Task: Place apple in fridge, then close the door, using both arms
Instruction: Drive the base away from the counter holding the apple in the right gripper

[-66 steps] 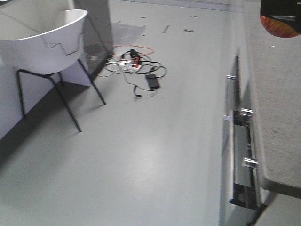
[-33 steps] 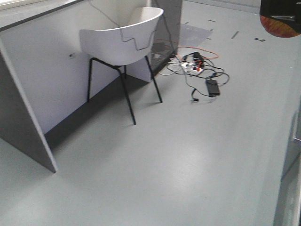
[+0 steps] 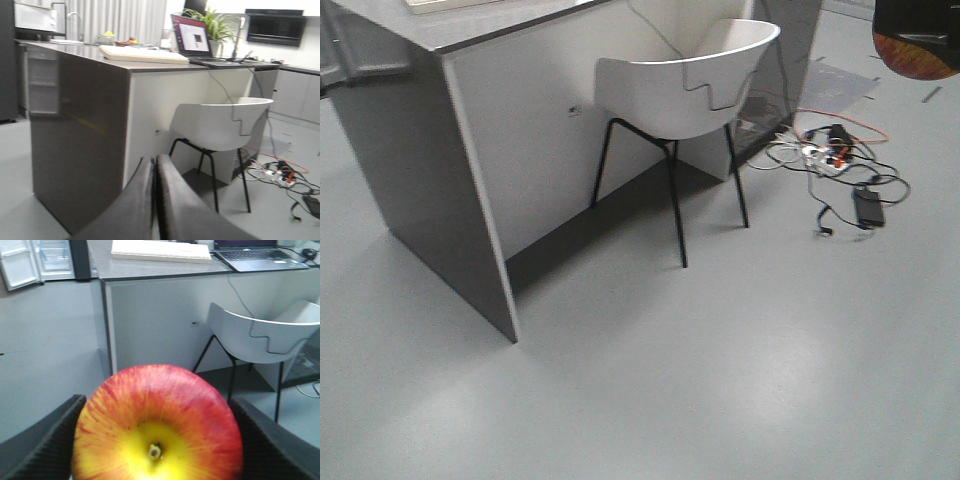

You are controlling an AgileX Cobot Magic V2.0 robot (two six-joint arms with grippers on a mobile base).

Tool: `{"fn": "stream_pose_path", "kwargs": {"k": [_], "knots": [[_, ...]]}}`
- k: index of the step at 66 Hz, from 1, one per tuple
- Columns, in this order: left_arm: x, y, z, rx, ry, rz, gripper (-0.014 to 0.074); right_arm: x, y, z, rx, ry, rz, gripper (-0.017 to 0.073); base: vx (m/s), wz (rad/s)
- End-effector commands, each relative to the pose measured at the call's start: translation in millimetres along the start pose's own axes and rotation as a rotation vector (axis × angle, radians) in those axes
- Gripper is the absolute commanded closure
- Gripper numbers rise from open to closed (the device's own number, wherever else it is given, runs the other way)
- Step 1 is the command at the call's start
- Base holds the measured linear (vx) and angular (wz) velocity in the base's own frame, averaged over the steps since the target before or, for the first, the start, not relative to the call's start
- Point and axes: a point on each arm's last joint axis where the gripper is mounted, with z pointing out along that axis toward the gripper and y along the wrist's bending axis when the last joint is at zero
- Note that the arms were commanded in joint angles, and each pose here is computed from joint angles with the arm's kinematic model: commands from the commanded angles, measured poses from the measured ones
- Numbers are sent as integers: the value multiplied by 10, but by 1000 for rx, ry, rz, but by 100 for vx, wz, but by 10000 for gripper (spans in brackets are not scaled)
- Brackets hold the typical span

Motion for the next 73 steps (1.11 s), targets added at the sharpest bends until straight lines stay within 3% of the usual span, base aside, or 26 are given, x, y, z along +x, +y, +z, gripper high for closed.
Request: {"fn": "stream_pose_path", "kwargs": {"k": [1,73], "knots": [[-137,-20,-24,13,-106,-16,601,-159,28,-130,27,-109,-5,450,1,38],[-137,-20,-24,13,-106,-16,601,-159,28,-130,27,-109,-5,450,2,40]]}}
